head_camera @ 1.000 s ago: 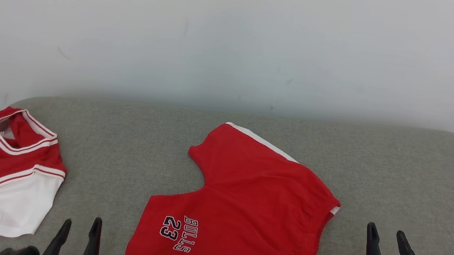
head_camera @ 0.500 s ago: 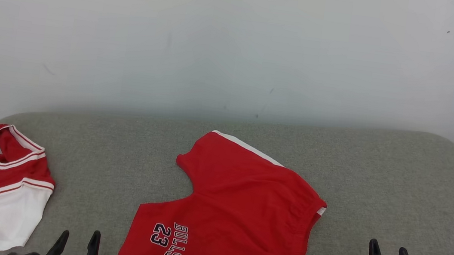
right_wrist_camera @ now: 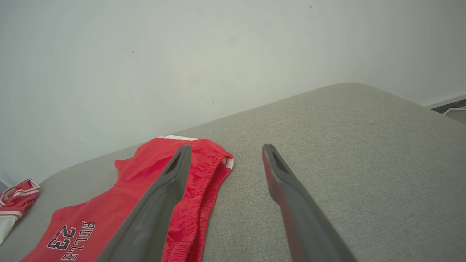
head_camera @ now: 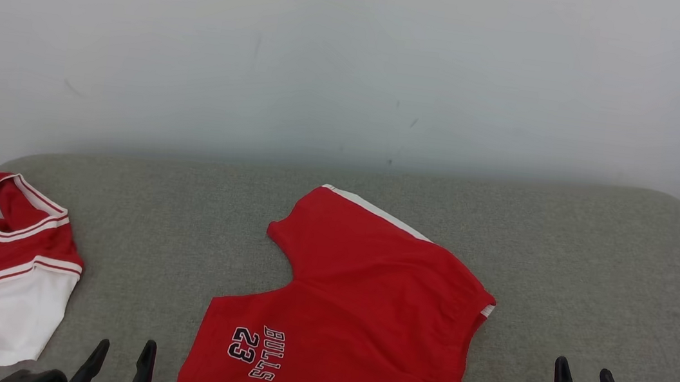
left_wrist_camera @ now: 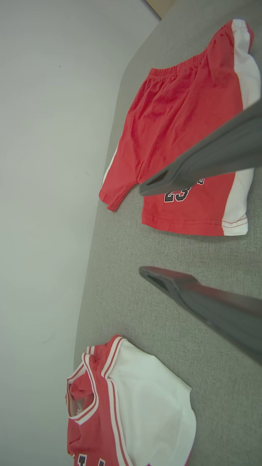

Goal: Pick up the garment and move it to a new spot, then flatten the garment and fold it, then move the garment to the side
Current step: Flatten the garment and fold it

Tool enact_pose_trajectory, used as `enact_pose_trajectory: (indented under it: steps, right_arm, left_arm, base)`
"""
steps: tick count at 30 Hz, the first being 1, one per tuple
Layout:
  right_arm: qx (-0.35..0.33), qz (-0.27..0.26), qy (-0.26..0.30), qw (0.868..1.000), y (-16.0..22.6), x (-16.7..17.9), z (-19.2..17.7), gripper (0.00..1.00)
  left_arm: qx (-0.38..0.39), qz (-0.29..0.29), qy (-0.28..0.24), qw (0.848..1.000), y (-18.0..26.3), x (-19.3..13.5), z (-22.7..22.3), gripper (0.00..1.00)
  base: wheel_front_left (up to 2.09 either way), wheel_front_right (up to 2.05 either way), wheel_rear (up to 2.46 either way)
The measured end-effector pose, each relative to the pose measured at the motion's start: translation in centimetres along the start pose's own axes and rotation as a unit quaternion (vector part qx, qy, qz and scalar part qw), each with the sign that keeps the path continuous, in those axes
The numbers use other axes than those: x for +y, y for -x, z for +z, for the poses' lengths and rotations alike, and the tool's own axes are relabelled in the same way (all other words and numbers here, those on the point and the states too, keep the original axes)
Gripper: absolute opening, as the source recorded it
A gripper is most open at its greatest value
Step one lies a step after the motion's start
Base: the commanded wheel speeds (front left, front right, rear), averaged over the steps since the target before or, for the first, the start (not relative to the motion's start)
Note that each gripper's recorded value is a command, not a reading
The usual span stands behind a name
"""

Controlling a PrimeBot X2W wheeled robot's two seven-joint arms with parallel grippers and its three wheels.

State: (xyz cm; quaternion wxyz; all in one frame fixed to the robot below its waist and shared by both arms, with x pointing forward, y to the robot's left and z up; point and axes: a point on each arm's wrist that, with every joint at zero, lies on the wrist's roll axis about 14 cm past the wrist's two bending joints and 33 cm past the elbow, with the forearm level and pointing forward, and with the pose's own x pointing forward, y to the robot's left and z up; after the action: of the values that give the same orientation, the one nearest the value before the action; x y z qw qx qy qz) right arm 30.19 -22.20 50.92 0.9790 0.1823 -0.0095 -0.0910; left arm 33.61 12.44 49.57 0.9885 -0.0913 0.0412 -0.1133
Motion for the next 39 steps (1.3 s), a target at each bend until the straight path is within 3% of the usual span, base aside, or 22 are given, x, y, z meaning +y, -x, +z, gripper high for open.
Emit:
enact_pose_trajectory:
  steps: [8, 12, 15, 21, 33, 39]
  right_arm:
    - [-0.002, 0.015, 0.0, 1.0, -0.6, 0.9, -0.1, 1.0]
    - [0.056, 0.053, 0.025, 0.997, -0.2, 2.6, -2.6, 1.0]
    - [0.122, 0.096, 0.058, 0.986, 0.8, 4.4, -5.5, 1.0]
    - [0.216, 0.128, 0.094, 0.963, 2.3, 5.7, -9.6, 1.0]
    - [0.298, 0.14, 0.134, 0.935, 2.9, 6.4, -13.0, 1.0]
    - [0.308, 0.136, 0.138, 0.932, 2.3, 6.6, -13.4, 1.0]
  left_arm:
    - [0.018, 0.01, 0.002, 1.0, 0.1, 0.5, -0.5, 1.0]
    - [0.063, -0.001, 0.005, 0.998, 0.4, -0.2, -2.2, 1.0]
    - [0.12, -0.021, 0.002, 0.993, 1.0, -1.2, -4.6, 1.0]
    - [0.211, -0.051, -0.039, 0.975, 1.2, -1.8, -7.8, 1.0]
    - [0.306, -0.068, -0.072, 0.947, 0.9, -1.6, -10.8, 1.0]
    - [0.322, -0.068, -0.075, 0.941, 0.6, -1.3, -11.3, 1.0]
  base:
    - [0.0, 0.0, 0.0]
    - [0.0, 0.0, 0.0]
    - [0.0, 0.0, 0.0]
    - [0.0, 0.0, 0.0]
    - [0.0, 0.0, 0.0]
    - [0.0, 0.0, 0.0]
